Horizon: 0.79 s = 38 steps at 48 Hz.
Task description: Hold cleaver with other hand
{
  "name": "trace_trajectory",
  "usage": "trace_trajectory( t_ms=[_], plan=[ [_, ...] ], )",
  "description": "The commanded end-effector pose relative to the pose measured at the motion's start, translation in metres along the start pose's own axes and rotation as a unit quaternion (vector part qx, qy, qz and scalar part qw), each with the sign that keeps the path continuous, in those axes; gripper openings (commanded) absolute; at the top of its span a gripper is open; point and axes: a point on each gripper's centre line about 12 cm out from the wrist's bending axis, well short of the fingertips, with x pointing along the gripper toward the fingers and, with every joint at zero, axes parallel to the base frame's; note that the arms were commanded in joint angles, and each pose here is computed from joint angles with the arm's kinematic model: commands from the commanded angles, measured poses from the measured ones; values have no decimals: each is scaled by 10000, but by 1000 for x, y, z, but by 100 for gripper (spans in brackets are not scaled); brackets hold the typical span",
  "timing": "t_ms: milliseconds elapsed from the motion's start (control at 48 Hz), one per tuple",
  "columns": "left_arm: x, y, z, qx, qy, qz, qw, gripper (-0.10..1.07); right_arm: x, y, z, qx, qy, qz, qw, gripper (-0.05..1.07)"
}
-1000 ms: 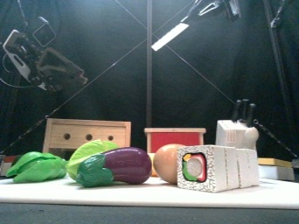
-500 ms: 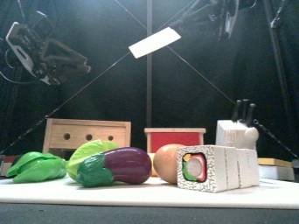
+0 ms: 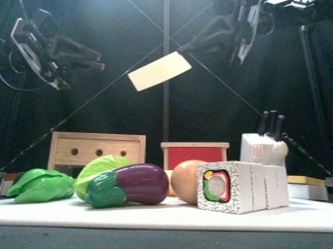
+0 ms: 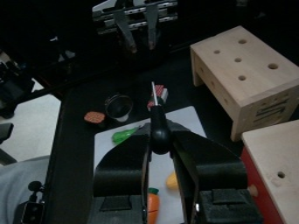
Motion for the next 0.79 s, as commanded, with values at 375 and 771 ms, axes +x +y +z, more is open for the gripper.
trace_trajectory(
  t_ms=[375, 771],
  plan=[
    [29, 10, -13, 238, 156, 169, 9995, 104, -23, 4, 30, 77, -558, 171, 9983, 54],
    [59, 2, 5, 74, -786, -15, 9969, 104, -17, 1, 36, 50, -639, 251, 9976, 54]
  ],
)
